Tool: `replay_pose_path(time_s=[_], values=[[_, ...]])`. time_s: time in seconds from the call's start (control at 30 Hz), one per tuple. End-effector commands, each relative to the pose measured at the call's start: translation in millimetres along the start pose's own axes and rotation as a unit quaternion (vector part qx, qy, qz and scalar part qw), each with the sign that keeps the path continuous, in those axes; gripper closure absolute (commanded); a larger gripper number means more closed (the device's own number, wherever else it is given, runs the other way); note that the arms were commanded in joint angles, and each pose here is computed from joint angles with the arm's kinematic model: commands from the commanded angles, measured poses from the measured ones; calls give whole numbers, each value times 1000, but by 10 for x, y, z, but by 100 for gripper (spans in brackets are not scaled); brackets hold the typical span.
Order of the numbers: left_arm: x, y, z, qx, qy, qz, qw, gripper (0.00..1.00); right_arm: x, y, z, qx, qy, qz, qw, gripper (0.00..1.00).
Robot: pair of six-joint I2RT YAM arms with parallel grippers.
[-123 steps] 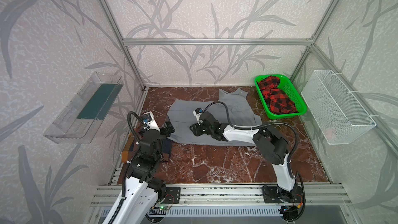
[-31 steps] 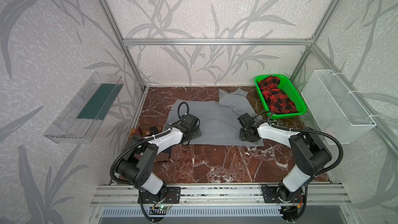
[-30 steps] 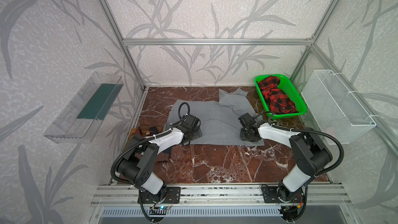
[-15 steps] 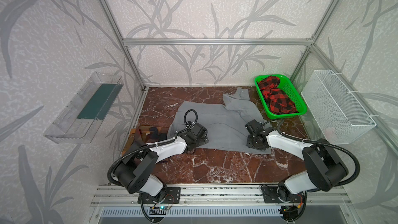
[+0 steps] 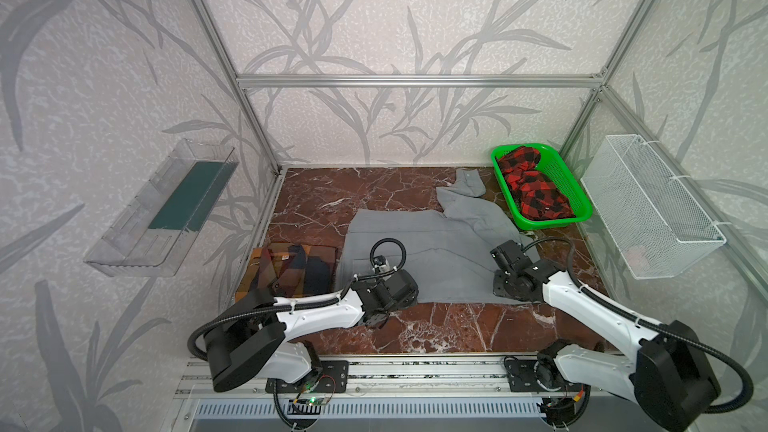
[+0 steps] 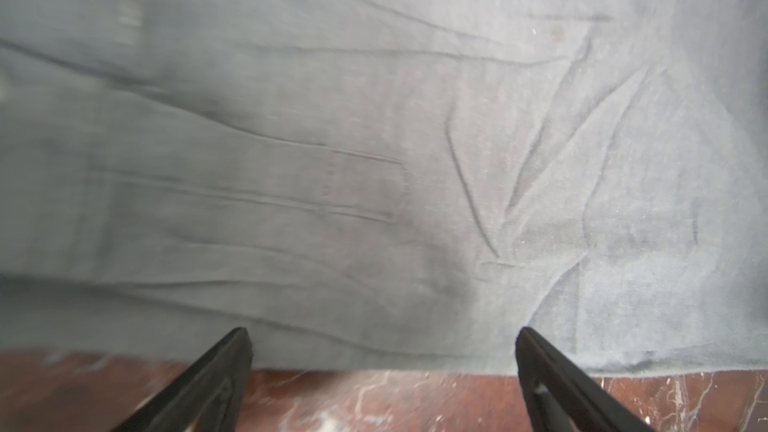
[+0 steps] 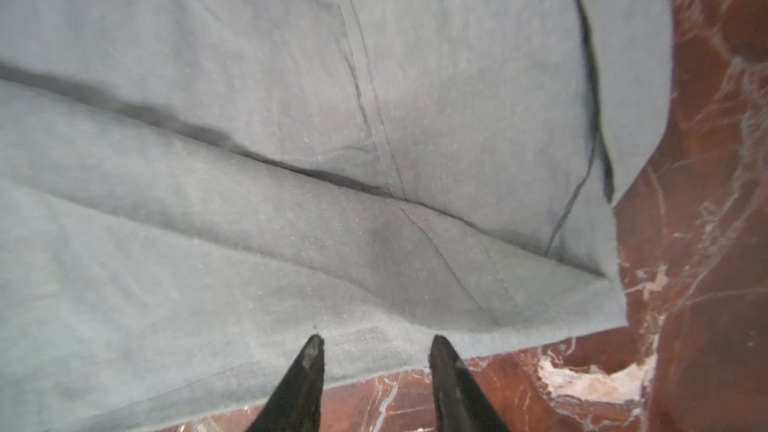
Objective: Fold and stack the long sleeve shirts
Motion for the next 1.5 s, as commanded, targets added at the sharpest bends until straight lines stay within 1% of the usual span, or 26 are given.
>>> replay_pose_path(time_s=[0.0,0.13,0.23,0.3,0.37,0.43,0.53,0.63,0.77,0.87,1.0,1.1,1.27,1.37,1.47], values=[[-337,308,123,-34,0,-77,996,1,-348,383,155,-48,55,-68,995,43],[-773,617,163,-37,-7,-119,992,1,-843,683,457,-72,82,-116,987,31],[-1060,687,227,-25,0,-122,992,1,-1221,708,759,-84,100,-119,984,28],[-1256,731,225,-25,-16,-129,991,1,-1471,704,944,-84,102,-119,984,27],[-1435,730,231,-44,-36,-139,989,1,-1716,676,1092,-84,100,-131,983,24],[-1621,642,254,-58,-44,-130,989,1,-1972,561,1230,-98,88,-126,983,21],[-1852,427,318,-74,-42,-108,990,1,-2305,272,1390,-107,72,-94,987,18],[-2065,211,370,-92,-38,-84,991,1,-2631,-13,1456,-80,70,-91,990,16],[-2275,-10,386,-101,-34,-70,992,1,-2958,-434,1511,-53,69,-65,994,16],[-2387,-183,453,-111,-27,-52,992,1,-3089,-755,1548,-48,70,-43,995,16],[-2489,-391,545,-145,-20,-29,989,1,-3165,-1102,1581,-40,73,-53,995,16],[-2544,-522,576,-154,-28,-6,988,1,-3181,-1360,1546,-49,58,-49,996,16],[-2602,-671,652,-160,-22,19,987,1,-3164,-1605,1550,-68,56,-45,995,18],[-2592,-754,703,-161,-17,29,986,1,-3104,-1768,1576,-73,57,-30,995,22],[-2579,-805,733,-160,-12,35,986,1,-3053,-1922,1538,-69,53,-17,996,28]])
Point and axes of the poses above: each gripper's point midway between its finger pads, its own y axis back along the fingers, its own z axis along the line the jaws close on, x = y × z, the point moved 6 cm from there along y, back along the fingers, and after that the axes turned 3 degrees about -y, right-handed, at the moved point
